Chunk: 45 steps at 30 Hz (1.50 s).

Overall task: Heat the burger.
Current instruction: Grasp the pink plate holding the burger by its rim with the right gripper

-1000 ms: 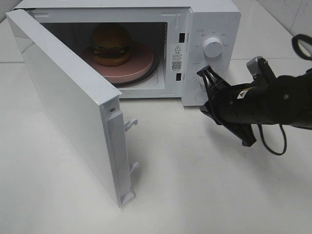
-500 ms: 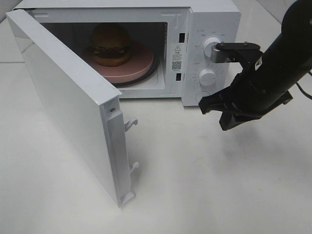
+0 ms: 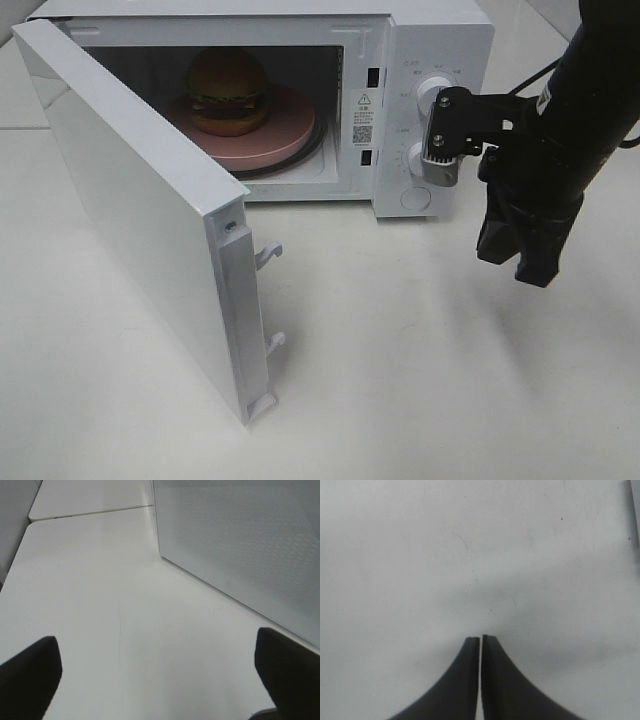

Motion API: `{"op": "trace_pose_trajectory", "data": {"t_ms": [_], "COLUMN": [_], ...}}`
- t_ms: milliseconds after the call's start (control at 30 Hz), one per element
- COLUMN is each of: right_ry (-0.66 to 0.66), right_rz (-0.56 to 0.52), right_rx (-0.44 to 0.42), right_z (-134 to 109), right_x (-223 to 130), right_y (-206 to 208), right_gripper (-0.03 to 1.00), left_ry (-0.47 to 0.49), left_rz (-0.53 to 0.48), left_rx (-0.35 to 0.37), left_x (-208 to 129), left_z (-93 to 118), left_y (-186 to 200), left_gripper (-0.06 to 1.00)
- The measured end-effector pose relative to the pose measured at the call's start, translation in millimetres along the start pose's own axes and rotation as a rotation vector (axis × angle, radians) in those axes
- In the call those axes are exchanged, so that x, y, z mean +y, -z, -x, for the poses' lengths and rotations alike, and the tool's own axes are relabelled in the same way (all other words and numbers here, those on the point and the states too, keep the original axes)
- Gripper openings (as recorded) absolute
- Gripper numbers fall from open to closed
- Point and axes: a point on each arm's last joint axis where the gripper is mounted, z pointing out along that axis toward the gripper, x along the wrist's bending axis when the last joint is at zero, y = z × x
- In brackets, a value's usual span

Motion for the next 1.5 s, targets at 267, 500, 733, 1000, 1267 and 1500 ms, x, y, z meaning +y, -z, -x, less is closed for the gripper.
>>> {"op": "trace_pose_trajectory", "data": {"t_ms": [267,500,733,1000,1267,1500], "right_ry": [0.346,0.441,0.480,0.519,0.492,0.460], "right_rz": [0.013,0.085,0.129,0.166,0.245,0.303], "right_rx": [-0.041,-0.028,-0.069,-0.102,-0.120,-0.175], "right_z": [3.5,-2.0,-13.6,-25.5,-31.5,-30.3], "right_x": [1.9,8.3,16.3,23.3,29.5,32.7], "right_y": [0.3,5.6,23.4,38.5,48.3,50.7], "right_gripper": [0.05,0.05,0.06,0.06,0.07,0.09], "left_ry": [0.000,0.000,0.000,0.000,0.000,0.000], "left_rz": [0.000,0.000,0.000,0.000,0.000,0.000], "left_rx": [0.000,0.000,0.000,0.000,0.000,0.000], "left_x": [0.0,0.0,0.0,0.0,0.0,0.0], "left_z": [0.0,0.0,0.0,0.0,0.0,0.0], "left_y": [0.0,0.0,0.0,0.0,0.0,0.0], "left_gripper": [0.97,0.97,0.97,0.97,0.97,0.97]}}
